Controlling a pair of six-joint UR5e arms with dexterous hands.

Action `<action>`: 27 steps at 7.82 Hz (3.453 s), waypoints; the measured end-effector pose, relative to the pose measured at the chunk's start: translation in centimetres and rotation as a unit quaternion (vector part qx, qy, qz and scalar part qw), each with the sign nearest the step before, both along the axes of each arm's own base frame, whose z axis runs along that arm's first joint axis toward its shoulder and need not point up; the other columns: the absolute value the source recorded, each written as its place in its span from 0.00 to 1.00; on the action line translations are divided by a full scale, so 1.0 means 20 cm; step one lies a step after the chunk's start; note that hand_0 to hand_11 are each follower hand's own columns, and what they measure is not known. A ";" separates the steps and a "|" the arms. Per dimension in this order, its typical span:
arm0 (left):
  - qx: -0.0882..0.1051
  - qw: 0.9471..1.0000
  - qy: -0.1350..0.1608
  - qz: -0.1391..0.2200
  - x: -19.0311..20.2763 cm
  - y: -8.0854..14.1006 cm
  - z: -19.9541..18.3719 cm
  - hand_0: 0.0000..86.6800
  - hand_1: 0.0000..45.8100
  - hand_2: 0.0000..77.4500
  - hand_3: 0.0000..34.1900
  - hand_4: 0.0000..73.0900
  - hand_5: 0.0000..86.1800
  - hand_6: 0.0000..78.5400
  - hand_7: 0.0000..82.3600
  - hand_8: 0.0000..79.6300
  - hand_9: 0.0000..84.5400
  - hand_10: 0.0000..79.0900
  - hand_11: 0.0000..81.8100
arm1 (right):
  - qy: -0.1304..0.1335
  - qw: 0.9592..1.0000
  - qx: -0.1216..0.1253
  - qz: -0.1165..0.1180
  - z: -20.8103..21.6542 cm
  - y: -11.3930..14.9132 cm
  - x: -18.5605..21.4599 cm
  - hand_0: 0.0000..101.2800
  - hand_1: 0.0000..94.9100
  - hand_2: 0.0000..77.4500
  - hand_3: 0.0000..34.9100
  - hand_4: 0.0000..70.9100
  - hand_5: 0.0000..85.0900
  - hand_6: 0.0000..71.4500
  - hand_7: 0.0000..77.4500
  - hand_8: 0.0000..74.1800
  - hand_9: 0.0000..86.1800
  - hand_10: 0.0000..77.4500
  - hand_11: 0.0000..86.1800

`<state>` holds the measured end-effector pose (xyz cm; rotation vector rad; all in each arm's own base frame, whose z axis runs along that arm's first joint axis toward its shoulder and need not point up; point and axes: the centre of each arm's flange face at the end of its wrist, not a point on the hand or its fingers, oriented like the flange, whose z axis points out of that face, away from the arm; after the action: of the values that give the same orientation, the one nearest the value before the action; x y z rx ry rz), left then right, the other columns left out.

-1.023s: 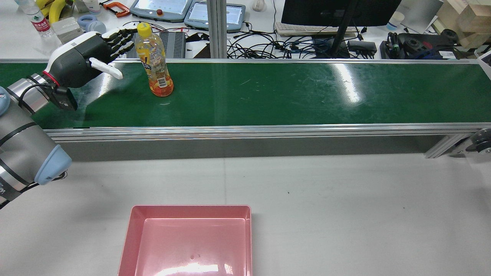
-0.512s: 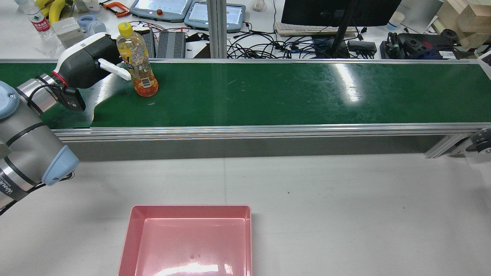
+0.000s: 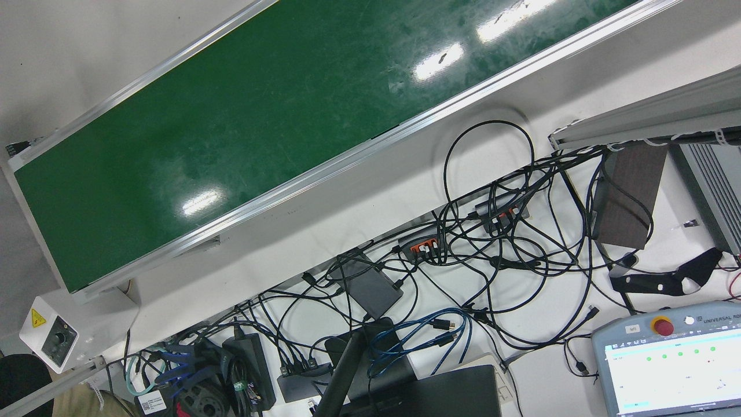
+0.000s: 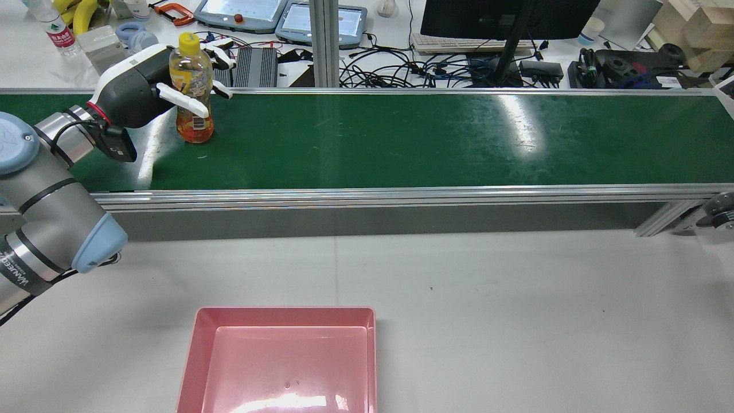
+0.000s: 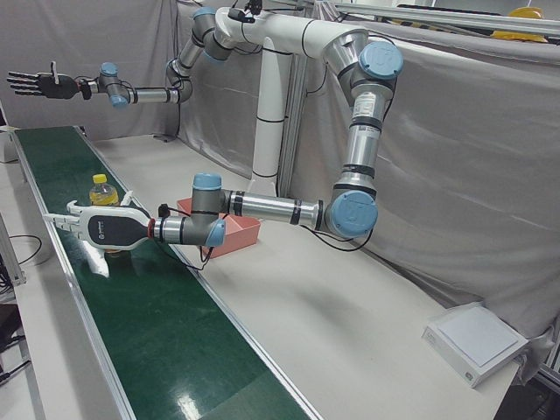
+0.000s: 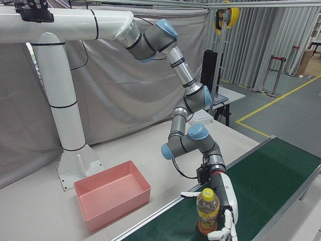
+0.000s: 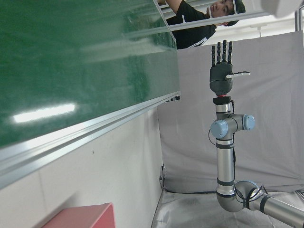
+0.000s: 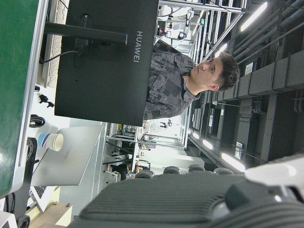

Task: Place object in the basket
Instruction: 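Close the left hand fingers around the yellow-capped juice bottle, then lift the bottle off the belt and carry it over the pink basket, then lower the bottle into the pink basket and open the left hand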

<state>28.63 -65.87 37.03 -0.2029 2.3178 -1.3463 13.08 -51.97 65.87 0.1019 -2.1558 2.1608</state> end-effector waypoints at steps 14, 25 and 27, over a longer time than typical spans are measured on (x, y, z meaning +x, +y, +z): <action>0.101 0.977 0.090 0.167 0.64 0.97 -0.63 0.68 0.06 0.65 0.00 0.72 0.62 0.82 0.72 0.84 0.72 0.83 0.68 | 0.000 1.000 0.000 0.000 0.00 0.00 0.00 0.00 0.00 0.01 0.01 0.00 0.00 0.00 0.01 0.00 0.00 0.00 0.00; 0.135 0.959 0.070 0.241 0.94 1.55 -0.21 0.65 0.20 0.17 0.00 0.68 0.56 0.58 0.79 0.79 0.66 0.61 0.49 | 0.000 1.000 0.000 0.000 0.00 0.00 0.00 0.00 0.00 0.01 0.01 0.00 0.00 0.00 0.01 0.00 0.00 0.00 0.00; 0.137 0.958 0.074 0.240 0.92 1.55 -0.19 0.65 0.13 0.00 0.00 0.16 0.15 0.24 0.49 0.38 0.31 0.37 0.27 | 0.000 1.000 0.000 0.000 0.00 0.00 0.00 0.00 0.00 0.01 0.01 0.00 0.00 0.00 0.01 0.00 0.00 0.00 0.00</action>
<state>47.05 -34.77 33.23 -0.7439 2.3332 -0.7863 13.07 -51.97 65.85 0.1019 -2.1561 2.1604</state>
